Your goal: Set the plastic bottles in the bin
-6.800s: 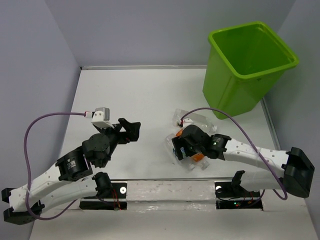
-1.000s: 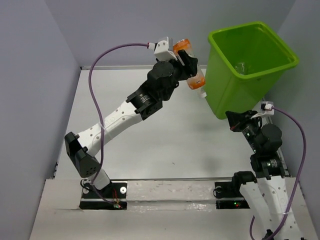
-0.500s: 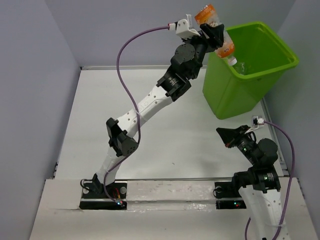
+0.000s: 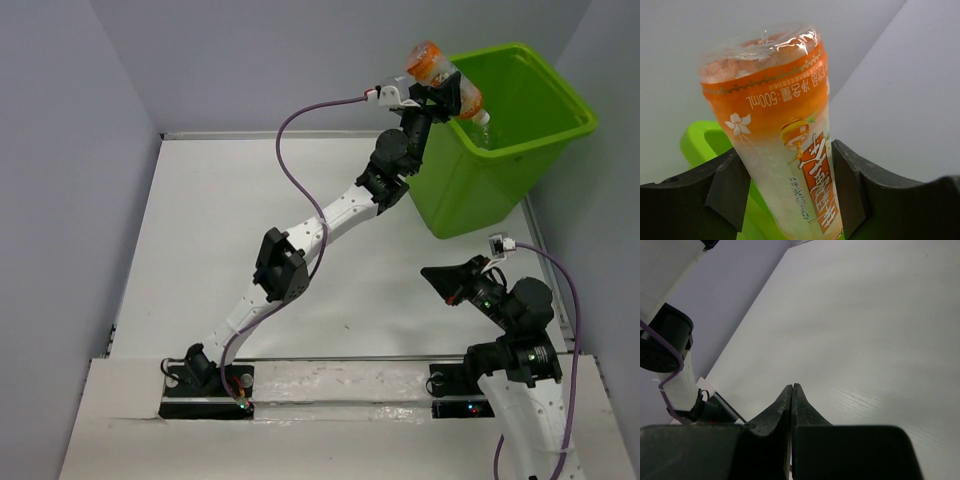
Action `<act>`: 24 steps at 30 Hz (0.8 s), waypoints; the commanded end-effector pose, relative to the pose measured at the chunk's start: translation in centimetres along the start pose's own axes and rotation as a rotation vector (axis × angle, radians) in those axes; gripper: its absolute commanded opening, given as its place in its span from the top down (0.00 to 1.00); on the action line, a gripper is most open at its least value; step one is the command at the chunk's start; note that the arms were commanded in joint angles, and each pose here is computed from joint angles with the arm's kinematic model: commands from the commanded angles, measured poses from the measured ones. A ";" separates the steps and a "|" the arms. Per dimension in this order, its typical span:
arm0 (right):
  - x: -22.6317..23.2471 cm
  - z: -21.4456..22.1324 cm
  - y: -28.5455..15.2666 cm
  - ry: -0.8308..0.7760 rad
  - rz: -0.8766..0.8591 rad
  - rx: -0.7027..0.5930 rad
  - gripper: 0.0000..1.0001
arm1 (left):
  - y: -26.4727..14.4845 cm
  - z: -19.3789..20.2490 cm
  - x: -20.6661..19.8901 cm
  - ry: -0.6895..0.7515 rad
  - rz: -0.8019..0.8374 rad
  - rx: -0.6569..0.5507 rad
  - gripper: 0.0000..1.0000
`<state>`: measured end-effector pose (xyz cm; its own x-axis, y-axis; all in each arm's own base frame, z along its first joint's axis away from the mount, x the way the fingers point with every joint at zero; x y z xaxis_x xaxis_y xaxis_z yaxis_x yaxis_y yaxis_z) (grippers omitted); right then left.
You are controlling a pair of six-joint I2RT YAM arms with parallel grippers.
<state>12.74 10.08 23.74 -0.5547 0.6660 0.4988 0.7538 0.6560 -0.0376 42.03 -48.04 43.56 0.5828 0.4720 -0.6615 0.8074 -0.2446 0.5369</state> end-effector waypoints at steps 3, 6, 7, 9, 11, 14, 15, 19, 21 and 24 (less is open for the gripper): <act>1.3 -0.9 0.0 -0.035 -0.068 0.002 1.00 | 1.2 -5.4 -2.5 -0.026 0.136 -0.204 0.01; 1.4 -1.6 0.2 -0.054 -0.065 -0.010 1.00 | 1.3 -6.0 -3.2 0.028 0.163 -0.185 0.01; 1.4 -1.9 0.3 -0.064 -0.060 -0.018 1.00 | 1.3 -6.6 -3.9 0.056 0.191 -0.184 0.01; 1.4 -2.1 0.4 -0.073 -0.058 -0.017 1.00 | 1.2 -7.8 -4.9 0.085 0.222 -0.180 0.01; 1.4 -2.5 0.5 -0.085 -0.051 -0.021 1.00 | 1.2 -10.9 -7.0 0.100 0.254 -0.202 0.01; 1.8 -3.8 0.4 -0.139 -0.038 -0.042 1.00 | 0.8 -14.4 -9.1 0.127 0.265 -0.192 0.01; 2.1 -4.8 0.2 -0.172 -0.028 -0.066 1.00 | 0.2 -16.5 -10.2 0.154 0.249 -0.190 0.01; 3.0 -7.0 0.3 -0.203 -0.025 -0.114 1.00 | -3.2 -21.8 -11.2 0.284 0.107 -0.143 0.01; 3.4 -8.0 0.1 -0.205 -0.023 -0.164 1.00 | -5.7 -23.3 -10.0 0.300 -0.021 -0.103 0.01; 4.8 -10.4 -0.6 -0.221 -0.032 -0.280 0.96 | -13.4 -24.3 -6.3 0.263 -0.107 0.079 0.01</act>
<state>13.93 9.70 30.25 -0.5974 0.7154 0.3623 0.7787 0.6255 0.0488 31.49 -35.97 53.76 0.5516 0.7029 -0.4491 0.8058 -0.3102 0.5044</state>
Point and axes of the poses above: each gripper's point midway between its finger pads, its own y axis out along the fingers, its own x axis along the line the jaws close on, z = x × y, the point moved 6 cm from there along -y, back along the fingers, and after that the axes turned 6 degrees about -y, right-handed, at the moved point
